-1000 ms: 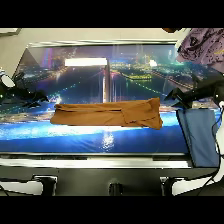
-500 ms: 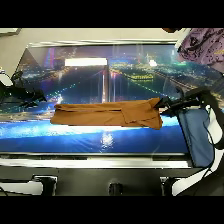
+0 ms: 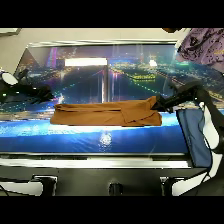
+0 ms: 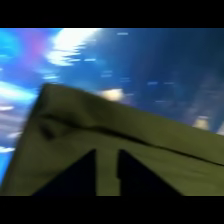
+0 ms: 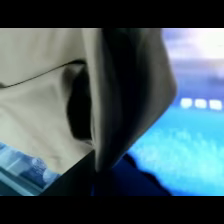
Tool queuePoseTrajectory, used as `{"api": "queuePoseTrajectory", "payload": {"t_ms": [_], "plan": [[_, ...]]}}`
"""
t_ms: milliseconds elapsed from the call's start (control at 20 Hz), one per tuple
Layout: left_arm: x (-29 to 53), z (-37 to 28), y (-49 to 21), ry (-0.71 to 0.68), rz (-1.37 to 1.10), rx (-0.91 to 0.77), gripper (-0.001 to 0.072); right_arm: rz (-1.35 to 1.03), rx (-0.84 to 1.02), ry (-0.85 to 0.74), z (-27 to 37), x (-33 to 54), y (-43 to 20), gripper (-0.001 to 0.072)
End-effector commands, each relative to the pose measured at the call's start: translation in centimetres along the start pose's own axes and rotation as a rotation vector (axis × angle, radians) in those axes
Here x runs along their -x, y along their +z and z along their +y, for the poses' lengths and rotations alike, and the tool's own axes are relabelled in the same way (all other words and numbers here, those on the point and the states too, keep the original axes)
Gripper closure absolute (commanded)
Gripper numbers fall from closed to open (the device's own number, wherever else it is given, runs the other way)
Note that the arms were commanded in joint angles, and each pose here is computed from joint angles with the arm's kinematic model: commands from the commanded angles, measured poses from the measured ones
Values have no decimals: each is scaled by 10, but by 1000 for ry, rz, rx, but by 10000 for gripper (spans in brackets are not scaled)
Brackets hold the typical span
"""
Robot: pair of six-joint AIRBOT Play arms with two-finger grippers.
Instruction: Fold the clothes and pants, and hang the long-sleeved shirts on hangers.
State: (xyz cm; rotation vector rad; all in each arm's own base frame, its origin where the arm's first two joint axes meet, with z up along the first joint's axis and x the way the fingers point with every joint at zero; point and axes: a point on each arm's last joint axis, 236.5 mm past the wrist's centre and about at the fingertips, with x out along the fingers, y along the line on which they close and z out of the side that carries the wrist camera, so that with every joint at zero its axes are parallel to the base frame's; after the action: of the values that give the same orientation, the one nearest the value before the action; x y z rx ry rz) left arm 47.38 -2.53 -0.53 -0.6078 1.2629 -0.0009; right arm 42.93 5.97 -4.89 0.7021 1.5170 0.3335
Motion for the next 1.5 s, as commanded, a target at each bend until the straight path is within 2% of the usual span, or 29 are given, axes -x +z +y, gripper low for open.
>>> {"api": "queuePoseTrajectory", "payload": {"t_ms": [0,300,550,900,1050,1250,1450], "plan": [[-37,-91,-16,-223,12,23,689,-147,-34,-126,16,63,3,692],[-137,-229,-151,-403,241,-5,690,-271,-21,-276,35,145,-19,691],[-177,-329,-252,-536,359,-25,690,-339,19,-358,45,191,-29,691],[-212,-392,-343,-591,491,-36,690,-398,44,-345,63,213,-26,691],[-212,-397,-345,-603,494,-53,691,-396,44,-347,62,213,-26,691],[-192,-372,-307,-567,521,-134,693,-421,41,-334,65,214,-21,691],[-140,-297,-205,-327,392,-311,693,-391,55,-292,91,195,-27,691]]}}
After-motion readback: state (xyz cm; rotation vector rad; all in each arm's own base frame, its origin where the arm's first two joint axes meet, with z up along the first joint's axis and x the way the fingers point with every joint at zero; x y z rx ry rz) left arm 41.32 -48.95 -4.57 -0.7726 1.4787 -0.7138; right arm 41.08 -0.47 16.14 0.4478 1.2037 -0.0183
